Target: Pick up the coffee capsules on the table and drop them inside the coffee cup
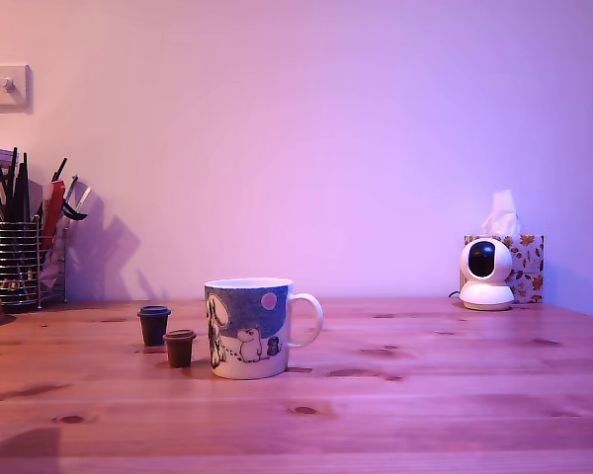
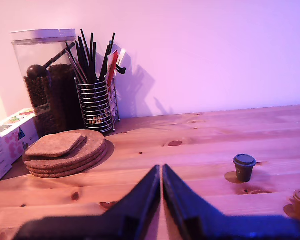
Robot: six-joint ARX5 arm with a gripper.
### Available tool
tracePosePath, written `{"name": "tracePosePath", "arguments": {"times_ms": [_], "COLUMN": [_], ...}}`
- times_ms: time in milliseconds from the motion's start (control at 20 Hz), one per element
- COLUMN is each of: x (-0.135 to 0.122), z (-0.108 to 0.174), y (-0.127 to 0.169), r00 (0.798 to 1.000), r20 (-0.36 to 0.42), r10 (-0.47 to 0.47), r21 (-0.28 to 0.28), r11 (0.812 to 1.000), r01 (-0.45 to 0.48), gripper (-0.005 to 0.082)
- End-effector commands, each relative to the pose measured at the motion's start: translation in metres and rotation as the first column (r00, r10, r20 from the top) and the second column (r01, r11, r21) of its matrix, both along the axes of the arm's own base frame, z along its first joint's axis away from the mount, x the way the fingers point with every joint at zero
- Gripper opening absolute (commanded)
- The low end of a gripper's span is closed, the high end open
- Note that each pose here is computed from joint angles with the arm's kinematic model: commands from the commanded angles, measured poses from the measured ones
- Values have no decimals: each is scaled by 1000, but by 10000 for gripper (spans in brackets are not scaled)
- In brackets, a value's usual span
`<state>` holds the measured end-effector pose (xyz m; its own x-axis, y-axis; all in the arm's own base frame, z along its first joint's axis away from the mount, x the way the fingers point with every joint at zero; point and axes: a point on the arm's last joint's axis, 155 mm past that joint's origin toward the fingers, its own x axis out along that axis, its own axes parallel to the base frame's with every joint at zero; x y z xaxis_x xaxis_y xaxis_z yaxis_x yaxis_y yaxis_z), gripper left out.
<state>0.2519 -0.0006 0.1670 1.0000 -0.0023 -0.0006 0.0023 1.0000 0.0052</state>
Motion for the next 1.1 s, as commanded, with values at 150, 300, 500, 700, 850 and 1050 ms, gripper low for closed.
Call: {"name": "tracePosePath", "arguments": {"times_ms": [150, 300, 500, 700, 850, 1050], "x": [-14, -14, -15, -20, -26, -32], "z": [52, 52, 51, 43, 30, 18], "y": [-35, -35, -41, -60, -75, -85], "r00": [978, 978, 972, 946, 916, 889], "r20": [104, 103, 102, 70, 10, -57], "r10": [-181, -181, -213, -317, -400, -454], "r21": [-68, -68, -91, -116, -143, -173], "r11": [980, 980, 971, 939, 906, 882], "r01": [188, 188, 222, 324, 397, 439], "gripper": [-24, -24, -24, -24, -24, -24]}}
